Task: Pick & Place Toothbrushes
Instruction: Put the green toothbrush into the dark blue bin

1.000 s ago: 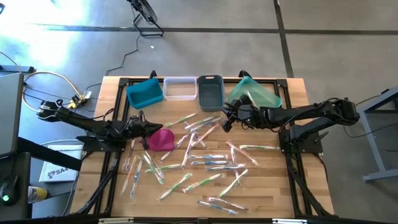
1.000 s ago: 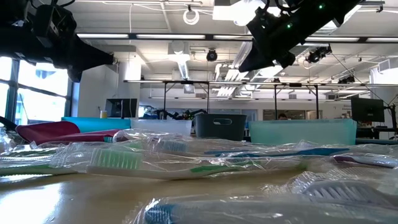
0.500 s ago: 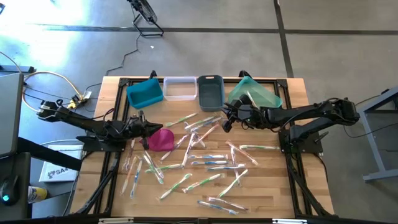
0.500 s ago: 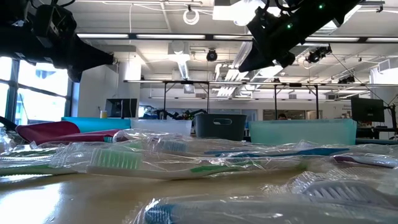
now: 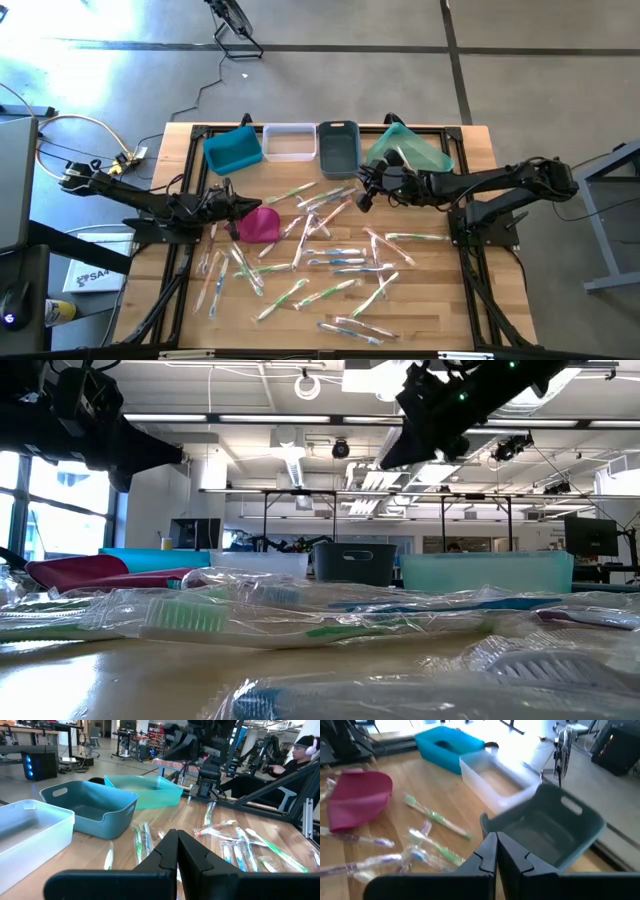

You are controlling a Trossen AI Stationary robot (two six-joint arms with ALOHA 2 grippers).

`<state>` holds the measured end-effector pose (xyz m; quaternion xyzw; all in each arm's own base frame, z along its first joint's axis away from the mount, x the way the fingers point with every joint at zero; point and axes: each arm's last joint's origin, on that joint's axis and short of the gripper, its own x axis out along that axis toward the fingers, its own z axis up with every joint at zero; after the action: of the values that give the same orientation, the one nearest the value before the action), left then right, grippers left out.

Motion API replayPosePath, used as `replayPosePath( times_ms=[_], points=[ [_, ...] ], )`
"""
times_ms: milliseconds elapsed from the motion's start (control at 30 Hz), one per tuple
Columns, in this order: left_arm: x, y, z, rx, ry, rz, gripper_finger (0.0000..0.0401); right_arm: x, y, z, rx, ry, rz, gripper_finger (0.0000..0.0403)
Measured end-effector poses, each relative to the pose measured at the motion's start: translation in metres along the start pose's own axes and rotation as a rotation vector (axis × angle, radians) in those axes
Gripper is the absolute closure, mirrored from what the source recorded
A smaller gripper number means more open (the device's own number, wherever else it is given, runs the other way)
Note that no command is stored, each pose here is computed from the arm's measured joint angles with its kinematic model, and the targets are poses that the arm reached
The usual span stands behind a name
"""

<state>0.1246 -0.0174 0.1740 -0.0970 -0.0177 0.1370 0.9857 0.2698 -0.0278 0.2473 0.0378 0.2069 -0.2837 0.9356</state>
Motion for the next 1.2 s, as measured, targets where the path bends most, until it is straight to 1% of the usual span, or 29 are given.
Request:
replayPosePath(
  times_ms=[200, 267, 367, 467, 667, 800, 933, 1067, 1200],
  points=[
    [0.000, 0.000, 0.000, 0.001, 0.002, 0.001, 0.0401, -0.008, 0.001, 0.031, -0.065, 0.002, -0.003, 0.0400],
    [0.000, 0.000, -0.001, 0.004, 0.007, 0.002, 0.0401, -0.012, 0.001, 0.040, -0.073, 0.037, -0.010, 0.0400],
    [0.000, 0.000, -0.001, 0.004, 0.006, 0.001, 0.0401, -0.019, -0.002, 0.045, -0.064, 0.131, -0.031, 0.0400],
    [0.000, 0.000, -0.001, 0.004, 0.006, 0.002, 0.0401, -0.023, -0.005, 0.041, -0.053, 0.224, -0.057, 0.0400],
    [0.000, 0.000, -0.001, 0.004, 0.006, 0.001, 0.0401, -0.029, -0.012, 0.025, -0.035, 0.391, -0.117, 0.0400],
    [0.000, 0.000, -0.001, 0.004, 0.006, 0.002, 0.0401, -0.033, -0.015, 0.019, -0.034, 0.461, -0.144, 0.0400],
    [0.000, 0.000, -0.001, 0.004, 0.006, 0.002, 0.0401, -0.035, -0.017, 0.014, -0.060, 0.512, -0.156, 0.0400],
    [0.000, 0.000, -0.001, 0.004, 0.007, 0.002, 0.0401, -0.037, -0.017, 0.011, -0.066, 0.569, -0.122, 0.0400],
    [0.000, 0.000, -0.001, 0.004, 0.007, 0.001, 0.0401, -0.038, -0.017, 0.010, -0.057, 0.593, -0.089, 0.0400]
  ],
)
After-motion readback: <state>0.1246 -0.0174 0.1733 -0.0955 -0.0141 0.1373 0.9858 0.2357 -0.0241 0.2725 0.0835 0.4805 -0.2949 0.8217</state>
